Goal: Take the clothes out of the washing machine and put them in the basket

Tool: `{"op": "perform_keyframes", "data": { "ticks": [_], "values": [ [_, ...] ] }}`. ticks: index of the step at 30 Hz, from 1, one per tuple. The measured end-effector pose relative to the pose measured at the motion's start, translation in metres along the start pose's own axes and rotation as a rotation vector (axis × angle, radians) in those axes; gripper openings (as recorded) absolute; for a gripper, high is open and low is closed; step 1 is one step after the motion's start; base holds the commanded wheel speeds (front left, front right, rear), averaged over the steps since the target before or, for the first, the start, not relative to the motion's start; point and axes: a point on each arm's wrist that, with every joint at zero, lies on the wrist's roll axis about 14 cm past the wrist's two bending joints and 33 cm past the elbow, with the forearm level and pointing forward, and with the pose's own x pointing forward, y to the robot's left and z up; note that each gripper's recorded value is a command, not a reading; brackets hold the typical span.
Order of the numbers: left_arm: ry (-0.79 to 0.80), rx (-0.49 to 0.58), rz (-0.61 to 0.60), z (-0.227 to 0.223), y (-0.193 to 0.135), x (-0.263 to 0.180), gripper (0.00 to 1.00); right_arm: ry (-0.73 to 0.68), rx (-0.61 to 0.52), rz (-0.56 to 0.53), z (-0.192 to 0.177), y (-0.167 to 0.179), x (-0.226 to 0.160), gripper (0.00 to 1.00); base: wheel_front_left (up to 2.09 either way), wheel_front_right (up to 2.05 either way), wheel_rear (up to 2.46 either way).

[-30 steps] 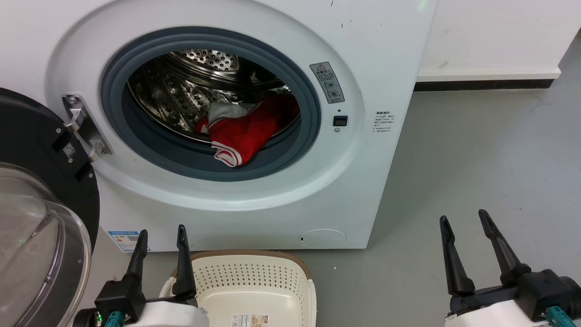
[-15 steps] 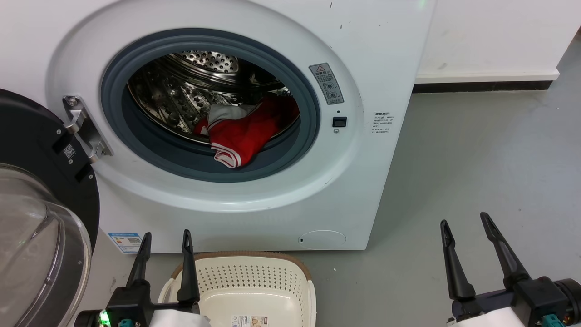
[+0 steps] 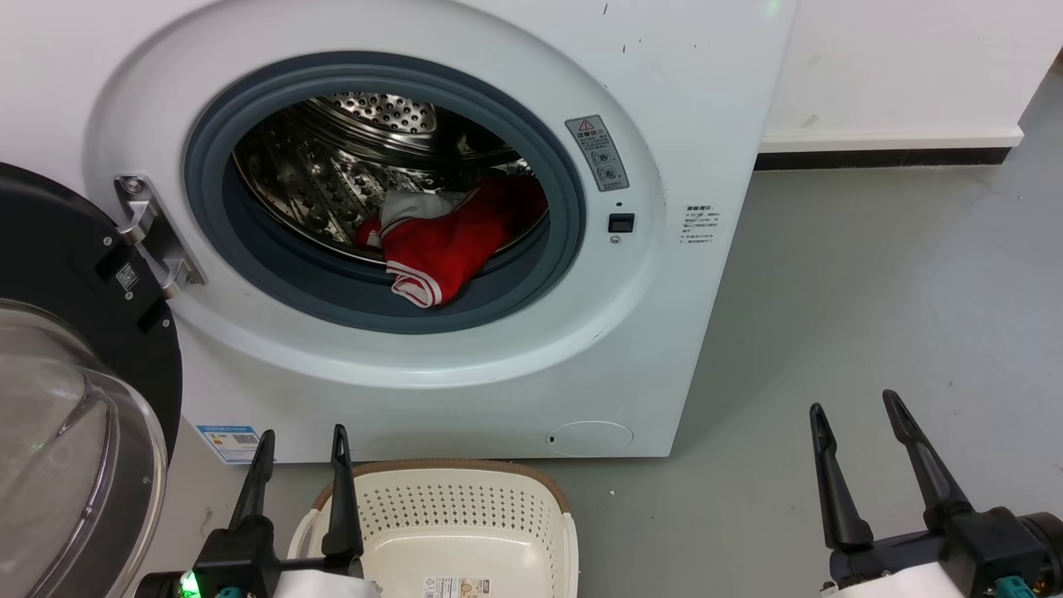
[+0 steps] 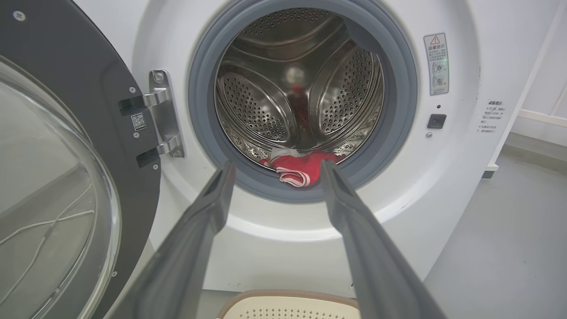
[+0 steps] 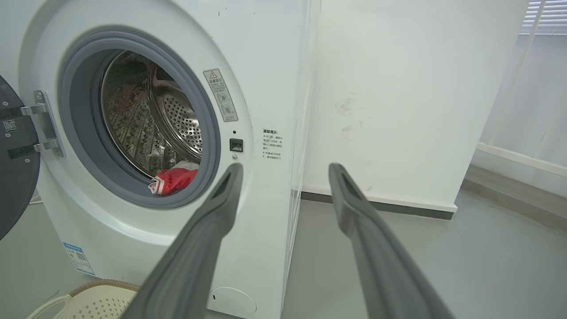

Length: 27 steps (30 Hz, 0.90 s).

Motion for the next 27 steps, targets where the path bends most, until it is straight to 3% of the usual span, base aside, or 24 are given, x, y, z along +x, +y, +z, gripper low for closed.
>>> {"op": "perform_keyframes", "data": {
  "ticks": [18,27],
  "values": [
    [0.024,-0.003,0.006,-0.008,0.002,0.001,1.0,0.008,0.009,-0.003,-0.003,0.0,-0.001,1.0,0.0,0.0,0.0],
    [-0.002,-0.009,-0.042,-0.005,-0.002,0.041,1.0,0.023,0.012,-0.006,-0.008,-0.001,0.004,1.0,0.0,0.0,0.0]
  ]
}}
